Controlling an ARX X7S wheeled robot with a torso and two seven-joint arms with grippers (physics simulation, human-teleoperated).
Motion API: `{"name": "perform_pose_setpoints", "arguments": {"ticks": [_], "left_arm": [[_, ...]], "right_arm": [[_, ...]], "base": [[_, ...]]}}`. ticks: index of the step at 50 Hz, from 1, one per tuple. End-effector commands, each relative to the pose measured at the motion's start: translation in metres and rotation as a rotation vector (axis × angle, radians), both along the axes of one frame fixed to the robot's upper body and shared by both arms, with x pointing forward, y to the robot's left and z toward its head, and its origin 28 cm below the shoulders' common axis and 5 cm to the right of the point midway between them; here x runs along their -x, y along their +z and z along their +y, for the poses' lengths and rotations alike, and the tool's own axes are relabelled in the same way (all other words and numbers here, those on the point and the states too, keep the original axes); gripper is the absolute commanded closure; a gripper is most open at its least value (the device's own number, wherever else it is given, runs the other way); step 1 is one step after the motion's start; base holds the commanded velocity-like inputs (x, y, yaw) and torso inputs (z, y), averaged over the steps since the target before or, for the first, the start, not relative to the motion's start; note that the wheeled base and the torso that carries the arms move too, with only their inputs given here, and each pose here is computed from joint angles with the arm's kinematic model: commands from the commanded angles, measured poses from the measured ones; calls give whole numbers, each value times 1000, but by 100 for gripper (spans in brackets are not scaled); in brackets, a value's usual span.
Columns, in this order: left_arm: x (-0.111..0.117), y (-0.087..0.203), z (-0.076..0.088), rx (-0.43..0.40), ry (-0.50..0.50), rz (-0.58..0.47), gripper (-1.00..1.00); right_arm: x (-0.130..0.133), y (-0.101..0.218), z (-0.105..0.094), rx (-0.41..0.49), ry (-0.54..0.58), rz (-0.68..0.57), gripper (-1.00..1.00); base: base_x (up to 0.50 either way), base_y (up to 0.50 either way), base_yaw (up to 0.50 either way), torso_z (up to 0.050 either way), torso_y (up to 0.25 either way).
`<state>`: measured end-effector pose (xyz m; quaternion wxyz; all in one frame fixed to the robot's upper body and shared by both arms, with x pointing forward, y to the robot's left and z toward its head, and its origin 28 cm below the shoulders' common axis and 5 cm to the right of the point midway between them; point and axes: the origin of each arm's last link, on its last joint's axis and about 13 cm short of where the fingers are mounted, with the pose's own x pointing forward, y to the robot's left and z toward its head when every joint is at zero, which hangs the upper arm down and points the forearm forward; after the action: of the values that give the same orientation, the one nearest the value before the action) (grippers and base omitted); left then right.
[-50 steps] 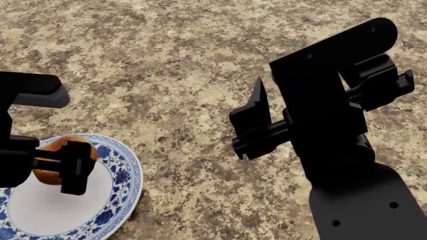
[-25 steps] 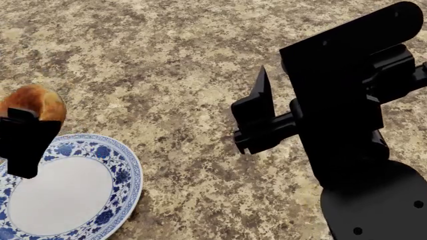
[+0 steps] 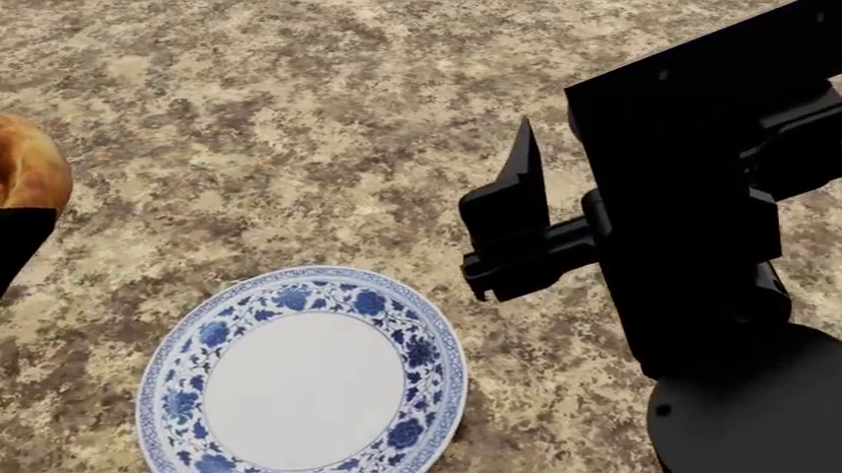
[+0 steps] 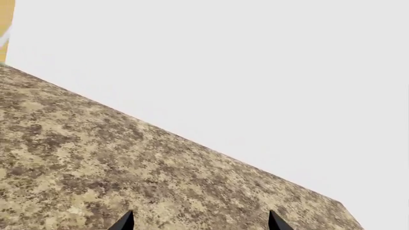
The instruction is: Place all breads on the cutting board.
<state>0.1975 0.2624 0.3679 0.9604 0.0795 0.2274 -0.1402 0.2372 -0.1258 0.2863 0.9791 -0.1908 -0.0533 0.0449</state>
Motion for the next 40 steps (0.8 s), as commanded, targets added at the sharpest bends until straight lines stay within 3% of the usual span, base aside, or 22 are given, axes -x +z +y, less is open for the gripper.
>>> {"name": "perform_pose_setpoints", "arguments": {"ticks": [1, 16, 40], "left_arm": [[-1, 13, -2, 11, -22, -37, 100], [-6, 23, -4, -49, -18, -34, 100], [-15, 22, -3, -46, -17, -46, 100]], "right_arm": [[-1, 12, -1, -5, -17, -2, -100], [-1, 12, -2, -10, -16, -5, -100], [-1, 10, -2, 8, -10, 6, -100]], "base": [[0, 500, 0, 0, 0], [0, 500, 0, 0, 0], [0, 500, 0, 0, 0]]}}
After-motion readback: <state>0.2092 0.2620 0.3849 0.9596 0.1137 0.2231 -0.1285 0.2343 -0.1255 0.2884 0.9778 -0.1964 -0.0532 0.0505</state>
